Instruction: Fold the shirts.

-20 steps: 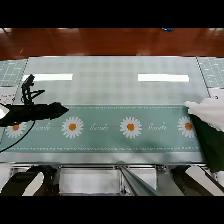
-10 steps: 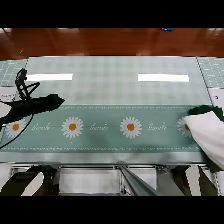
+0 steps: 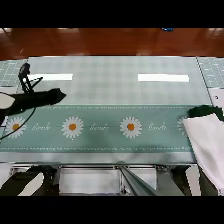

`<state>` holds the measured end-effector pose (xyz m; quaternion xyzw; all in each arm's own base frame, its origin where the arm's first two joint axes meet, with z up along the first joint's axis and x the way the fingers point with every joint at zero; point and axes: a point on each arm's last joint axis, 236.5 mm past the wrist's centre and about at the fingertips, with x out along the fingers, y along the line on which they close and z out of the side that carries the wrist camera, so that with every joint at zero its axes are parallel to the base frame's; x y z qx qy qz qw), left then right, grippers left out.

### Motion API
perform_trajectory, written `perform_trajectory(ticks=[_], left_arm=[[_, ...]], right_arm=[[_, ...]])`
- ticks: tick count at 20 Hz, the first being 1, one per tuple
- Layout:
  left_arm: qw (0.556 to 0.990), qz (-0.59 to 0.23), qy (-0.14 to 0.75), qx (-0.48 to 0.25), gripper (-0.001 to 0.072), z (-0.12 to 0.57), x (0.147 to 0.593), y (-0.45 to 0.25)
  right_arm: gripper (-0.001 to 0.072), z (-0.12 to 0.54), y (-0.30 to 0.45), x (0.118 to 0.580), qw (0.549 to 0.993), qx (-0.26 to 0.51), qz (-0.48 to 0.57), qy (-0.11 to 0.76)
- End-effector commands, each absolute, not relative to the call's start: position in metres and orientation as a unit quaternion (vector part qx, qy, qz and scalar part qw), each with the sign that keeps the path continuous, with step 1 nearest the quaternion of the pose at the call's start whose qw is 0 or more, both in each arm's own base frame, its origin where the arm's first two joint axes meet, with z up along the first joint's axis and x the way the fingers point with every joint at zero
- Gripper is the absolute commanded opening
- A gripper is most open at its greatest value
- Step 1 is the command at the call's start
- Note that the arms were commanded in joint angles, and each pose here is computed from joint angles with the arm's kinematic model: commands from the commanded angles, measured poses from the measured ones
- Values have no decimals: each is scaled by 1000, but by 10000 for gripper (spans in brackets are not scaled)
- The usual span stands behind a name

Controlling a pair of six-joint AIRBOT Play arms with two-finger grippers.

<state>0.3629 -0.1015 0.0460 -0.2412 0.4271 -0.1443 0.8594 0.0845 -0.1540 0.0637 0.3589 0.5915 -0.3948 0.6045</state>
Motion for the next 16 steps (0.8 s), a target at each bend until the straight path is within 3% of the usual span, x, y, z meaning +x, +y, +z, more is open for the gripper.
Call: perform_trajectory(ticks=[1,3,6,8,10,13,16], left_arm=[[875,-194,392,-209,12,114,394,-113],[879,-228,380,-174,11,157,410,-124],[876,-191,432,-96,11,148,419,-131],[846,-170,503,-46,12,104,402,-133],[810,-147,567,-27,12,63,380,-124],[808,-108,576,-66,13,44,383,-110],[810,-101,573,-70,13,44,386,-104]], right_arm=[[29,118,-108,268,775,483,-134,384],[29,165,-56,342,828,460,-1,321],[29,154,65,403,868,267,126,399],[29,98,103,409,848,95,130,505],[28,43,86,404,799,-37,58,598],[29,4,67,391,747,-65,0,662],[29,4,69,398,757,-63,2,650]])
